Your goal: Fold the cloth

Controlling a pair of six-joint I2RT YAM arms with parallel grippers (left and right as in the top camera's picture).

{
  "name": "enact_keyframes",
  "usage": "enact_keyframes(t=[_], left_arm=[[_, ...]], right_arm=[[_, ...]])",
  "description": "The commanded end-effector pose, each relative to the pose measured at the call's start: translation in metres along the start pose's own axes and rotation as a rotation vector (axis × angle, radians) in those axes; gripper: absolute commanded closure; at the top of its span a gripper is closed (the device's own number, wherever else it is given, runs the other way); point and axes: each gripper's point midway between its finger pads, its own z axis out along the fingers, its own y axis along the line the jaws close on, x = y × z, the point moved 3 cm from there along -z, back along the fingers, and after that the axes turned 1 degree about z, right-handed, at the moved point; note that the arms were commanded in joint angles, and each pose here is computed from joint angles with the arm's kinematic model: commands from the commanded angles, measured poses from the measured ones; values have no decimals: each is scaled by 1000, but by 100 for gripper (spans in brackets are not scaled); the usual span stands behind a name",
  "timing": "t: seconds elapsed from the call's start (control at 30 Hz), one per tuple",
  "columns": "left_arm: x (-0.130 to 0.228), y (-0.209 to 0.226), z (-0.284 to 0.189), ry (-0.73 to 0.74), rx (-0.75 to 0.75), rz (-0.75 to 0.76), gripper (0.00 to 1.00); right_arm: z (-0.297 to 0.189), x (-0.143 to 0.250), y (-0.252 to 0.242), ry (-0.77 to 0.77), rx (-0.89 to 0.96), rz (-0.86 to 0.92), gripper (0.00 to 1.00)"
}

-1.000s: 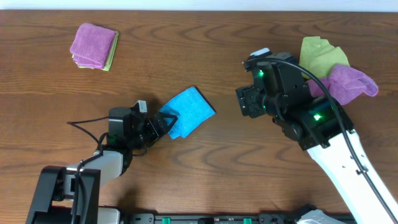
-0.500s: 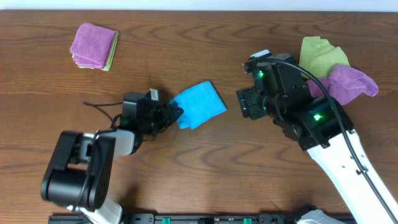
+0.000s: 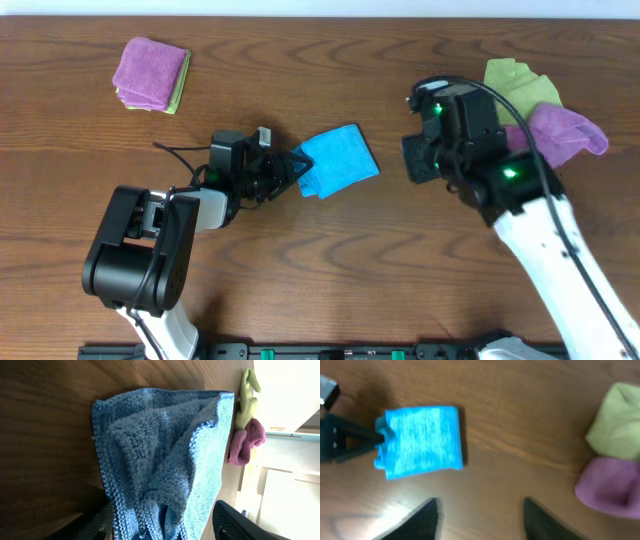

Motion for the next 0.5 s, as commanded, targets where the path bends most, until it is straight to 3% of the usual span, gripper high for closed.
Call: enact_keyframes(t=[0.0,0.03,0.27,0.47], left_arm=[[15,34,6,27,-93,-69,34],[15,33,6,30,-91,-69,34],[17,32,6,44,-78,-71,34],[19,30,6,57,-66,-71,33]], right_arm=[[41,20,11,89,-83,9,90],[53,21,12,103,-88,21,99],[133,30,17,172,-104,76,99],[170,28,17,146,-90,95,99]])
